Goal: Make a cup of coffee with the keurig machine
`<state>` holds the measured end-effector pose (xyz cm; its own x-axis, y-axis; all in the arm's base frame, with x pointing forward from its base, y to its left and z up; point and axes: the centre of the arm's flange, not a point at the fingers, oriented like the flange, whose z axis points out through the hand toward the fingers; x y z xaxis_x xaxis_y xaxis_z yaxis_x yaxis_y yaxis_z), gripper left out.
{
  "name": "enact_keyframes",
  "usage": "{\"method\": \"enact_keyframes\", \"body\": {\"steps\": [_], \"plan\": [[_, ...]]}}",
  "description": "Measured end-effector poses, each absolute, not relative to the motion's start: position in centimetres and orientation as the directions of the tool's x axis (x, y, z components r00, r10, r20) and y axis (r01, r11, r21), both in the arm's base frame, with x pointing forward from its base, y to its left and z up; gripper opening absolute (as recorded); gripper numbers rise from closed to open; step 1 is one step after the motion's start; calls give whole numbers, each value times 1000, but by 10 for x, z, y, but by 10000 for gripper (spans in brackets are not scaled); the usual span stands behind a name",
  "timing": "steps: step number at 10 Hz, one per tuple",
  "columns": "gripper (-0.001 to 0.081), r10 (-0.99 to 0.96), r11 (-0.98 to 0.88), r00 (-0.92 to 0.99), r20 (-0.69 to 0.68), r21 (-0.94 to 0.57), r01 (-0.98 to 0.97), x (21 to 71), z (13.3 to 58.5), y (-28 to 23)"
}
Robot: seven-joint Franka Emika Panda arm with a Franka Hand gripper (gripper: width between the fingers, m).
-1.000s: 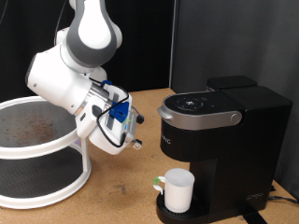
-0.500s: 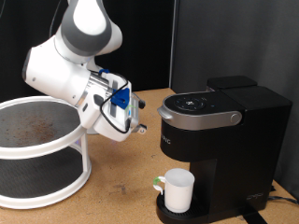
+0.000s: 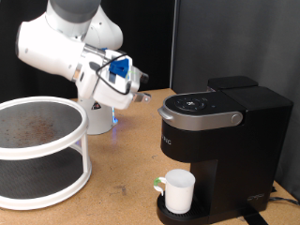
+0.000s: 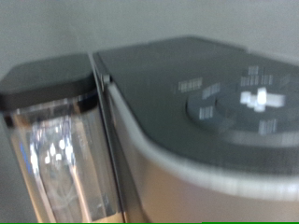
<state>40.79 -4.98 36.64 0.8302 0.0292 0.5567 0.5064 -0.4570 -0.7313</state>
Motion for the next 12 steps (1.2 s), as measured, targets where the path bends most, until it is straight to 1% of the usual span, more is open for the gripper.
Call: {"method": "enact_keyframes", "body": {"steps": [4,5,6,8,9,10,12], "plan": [[807,12,-450,824,566,-733,510,417,425,-40],[807,-5,-444,833,553,-747,494,417,433,-40],[807,-3,-444,832,555,-746,496,416,432,-40],[807,-9,-458,792,610,-707,539,424,444,-33],[807,21,-485,776,630,-673,559,429,455,-24],[807,100,-524,774,625,-628,575,434,466,-14],[807,243,-615,791,562,-541,573,442,488,8]]}}
